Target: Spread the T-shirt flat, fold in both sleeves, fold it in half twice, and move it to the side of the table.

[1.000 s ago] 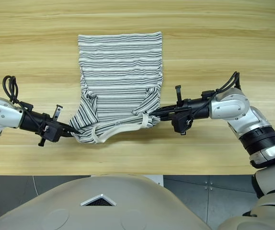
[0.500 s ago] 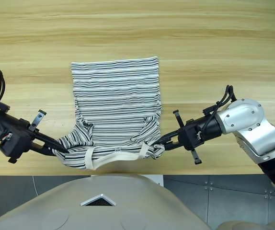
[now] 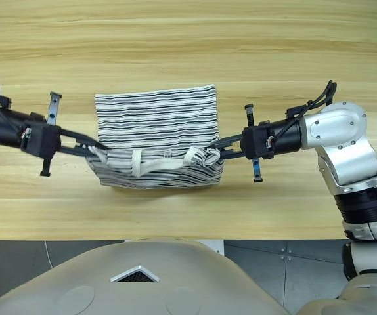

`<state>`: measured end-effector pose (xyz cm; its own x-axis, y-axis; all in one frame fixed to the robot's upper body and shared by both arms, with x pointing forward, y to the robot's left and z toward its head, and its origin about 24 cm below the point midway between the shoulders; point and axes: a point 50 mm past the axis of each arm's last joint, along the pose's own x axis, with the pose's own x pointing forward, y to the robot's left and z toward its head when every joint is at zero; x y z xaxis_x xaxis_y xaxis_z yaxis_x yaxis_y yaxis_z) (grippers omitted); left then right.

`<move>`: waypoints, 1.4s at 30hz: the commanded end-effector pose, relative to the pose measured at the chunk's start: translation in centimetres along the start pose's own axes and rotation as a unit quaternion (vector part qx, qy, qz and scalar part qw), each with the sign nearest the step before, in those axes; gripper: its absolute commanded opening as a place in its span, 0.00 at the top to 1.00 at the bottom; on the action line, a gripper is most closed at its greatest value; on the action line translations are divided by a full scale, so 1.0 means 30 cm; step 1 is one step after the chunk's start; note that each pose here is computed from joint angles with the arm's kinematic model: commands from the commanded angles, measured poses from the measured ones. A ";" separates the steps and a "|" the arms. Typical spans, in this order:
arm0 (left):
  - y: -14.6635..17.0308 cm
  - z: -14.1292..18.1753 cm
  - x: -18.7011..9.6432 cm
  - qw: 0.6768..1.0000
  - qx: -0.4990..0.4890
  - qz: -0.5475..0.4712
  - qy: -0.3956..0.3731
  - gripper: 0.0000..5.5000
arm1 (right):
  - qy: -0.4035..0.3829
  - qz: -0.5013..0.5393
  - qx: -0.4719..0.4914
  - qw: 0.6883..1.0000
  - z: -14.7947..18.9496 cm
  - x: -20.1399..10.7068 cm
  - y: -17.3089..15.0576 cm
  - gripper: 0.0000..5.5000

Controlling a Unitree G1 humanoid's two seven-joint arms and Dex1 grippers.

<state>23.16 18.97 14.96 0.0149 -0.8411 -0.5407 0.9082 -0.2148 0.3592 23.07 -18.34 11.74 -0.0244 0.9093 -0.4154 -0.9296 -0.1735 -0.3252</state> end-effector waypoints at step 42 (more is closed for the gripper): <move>0.174 -0.358 -0.013 0.970 -0.148 0.132 0.138 0.84 | 0.153 -0.212 0.026 0.965 -0.279 0.139 -0.324 0.76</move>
<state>31.73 22.62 7.88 0.2932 -0.6892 -0.6627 0.9512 0.1404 0.2748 34.44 -15.75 5.59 0.4261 0.7627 -0.4865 -0.8646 0.1851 -0.4671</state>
